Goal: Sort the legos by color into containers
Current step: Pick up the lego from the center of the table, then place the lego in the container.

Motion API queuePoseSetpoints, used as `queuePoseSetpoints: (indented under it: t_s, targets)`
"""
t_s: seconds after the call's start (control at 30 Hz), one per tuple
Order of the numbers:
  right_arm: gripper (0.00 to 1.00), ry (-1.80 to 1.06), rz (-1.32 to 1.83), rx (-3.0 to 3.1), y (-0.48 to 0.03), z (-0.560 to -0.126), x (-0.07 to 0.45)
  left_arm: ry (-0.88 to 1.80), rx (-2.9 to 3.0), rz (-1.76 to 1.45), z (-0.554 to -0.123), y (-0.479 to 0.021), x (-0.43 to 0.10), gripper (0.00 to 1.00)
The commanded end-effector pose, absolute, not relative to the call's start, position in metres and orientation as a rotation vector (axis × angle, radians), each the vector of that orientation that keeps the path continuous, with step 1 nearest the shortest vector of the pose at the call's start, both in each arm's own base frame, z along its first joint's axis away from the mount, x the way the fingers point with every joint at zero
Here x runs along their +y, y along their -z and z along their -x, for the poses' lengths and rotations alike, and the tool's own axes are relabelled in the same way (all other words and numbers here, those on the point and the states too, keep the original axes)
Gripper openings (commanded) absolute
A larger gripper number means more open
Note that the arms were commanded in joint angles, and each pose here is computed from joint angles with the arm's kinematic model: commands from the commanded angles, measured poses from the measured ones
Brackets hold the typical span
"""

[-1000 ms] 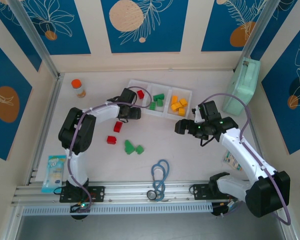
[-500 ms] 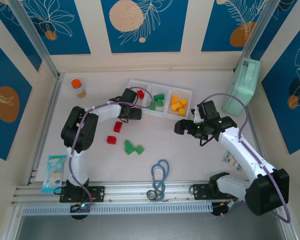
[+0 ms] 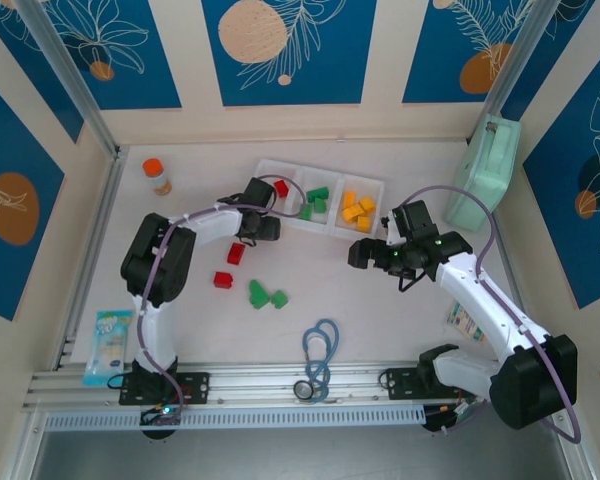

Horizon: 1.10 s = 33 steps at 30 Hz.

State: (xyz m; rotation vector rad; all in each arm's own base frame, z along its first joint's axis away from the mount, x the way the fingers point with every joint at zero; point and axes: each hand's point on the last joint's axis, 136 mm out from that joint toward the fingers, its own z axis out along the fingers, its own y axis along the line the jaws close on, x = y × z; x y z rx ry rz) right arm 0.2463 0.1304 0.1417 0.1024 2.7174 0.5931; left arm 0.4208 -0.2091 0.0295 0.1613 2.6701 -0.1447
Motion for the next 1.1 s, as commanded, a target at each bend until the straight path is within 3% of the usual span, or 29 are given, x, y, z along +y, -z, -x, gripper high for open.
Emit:
queuePoseSetpoints:
  t_s: [0.0, 0.37, 0.73, 1.07]
  targets:
    - [0.99, -0.587, -0.079, 2.675, -0.156, -0.251, 0.132, 0.1, 2.637, -0.159, -0.412, -0.058, -0.197, 0.54]
    - [0.99, -0.579, -0.107, 2.653, -0.153, -0.25, 0.128, 0.068, 2.45, -0.211, -0.441, -0.149, -0.197, 0.53]
    - [0.99, -0.562, -0.121, 2.643, -0.153, -0.238, 0.119, 0.079, 2.46, -0.24, -0.505, -0.132, -0.219, 0.54]
    - [0.99, -0.571, -0.138, 2.654, -0.146, -0.231, 0.116, 0.129, 2.493, -0.22, -0.518, -0.114, -0.232, 0.58]
